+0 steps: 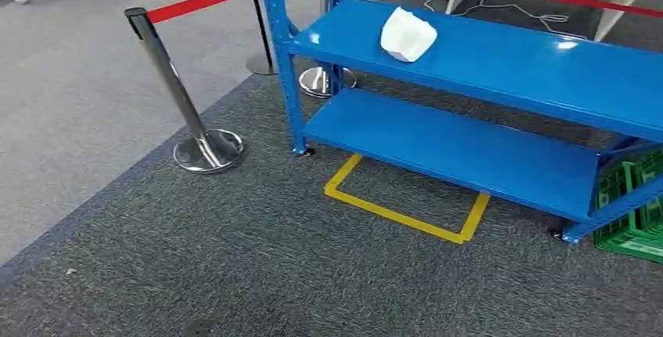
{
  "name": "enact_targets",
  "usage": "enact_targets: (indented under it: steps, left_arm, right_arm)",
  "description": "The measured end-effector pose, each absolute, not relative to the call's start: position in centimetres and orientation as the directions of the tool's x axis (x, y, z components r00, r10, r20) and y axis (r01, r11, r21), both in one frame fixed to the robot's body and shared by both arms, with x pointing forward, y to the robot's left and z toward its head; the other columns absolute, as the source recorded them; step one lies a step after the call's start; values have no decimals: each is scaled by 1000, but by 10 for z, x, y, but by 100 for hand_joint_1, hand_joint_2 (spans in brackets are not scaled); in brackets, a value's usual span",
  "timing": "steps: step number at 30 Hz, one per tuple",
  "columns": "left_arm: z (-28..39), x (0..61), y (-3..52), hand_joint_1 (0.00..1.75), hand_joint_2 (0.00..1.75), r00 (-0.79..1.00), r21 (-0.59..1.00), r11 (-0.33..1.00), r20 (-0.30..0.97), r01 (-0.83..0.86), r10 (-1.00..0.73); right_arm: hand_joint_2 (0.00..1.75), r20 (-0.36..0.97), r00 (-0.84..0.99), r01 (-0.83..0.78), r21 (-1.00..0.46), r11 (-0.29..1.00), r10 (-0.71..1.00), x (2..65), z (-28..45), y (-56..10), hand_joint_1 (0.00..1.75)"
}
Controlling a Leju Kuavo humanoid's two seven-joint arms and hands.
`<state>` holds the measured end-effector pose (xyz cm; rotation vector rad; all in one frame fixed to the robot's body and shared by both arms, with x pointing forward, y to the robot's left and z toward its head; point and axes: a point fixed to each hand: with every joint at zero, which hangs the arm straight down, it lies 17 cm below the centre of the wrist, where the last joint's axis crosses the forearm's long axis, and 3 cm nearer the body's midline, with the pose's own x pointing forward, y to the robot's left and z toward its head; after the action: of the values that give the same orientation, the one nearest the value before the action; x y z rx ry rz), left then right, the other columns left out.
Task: Take the parts from the cabinet and place them on the table.
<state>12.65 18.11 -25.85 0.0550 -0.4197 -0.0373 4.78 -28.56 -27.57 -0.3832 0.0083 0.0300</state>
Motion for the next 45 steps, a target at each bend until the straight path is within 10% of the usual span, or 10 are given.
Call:
enact_targets:
  steps: [45]
  left_arm:
    - [-257, 128, 174, 0, 0, 907, 56, 996, 414, 65, -82]
  right_arm:
    - [0, -52, 999, -30, -376, 926, 11, 39, -276, -289, 0]
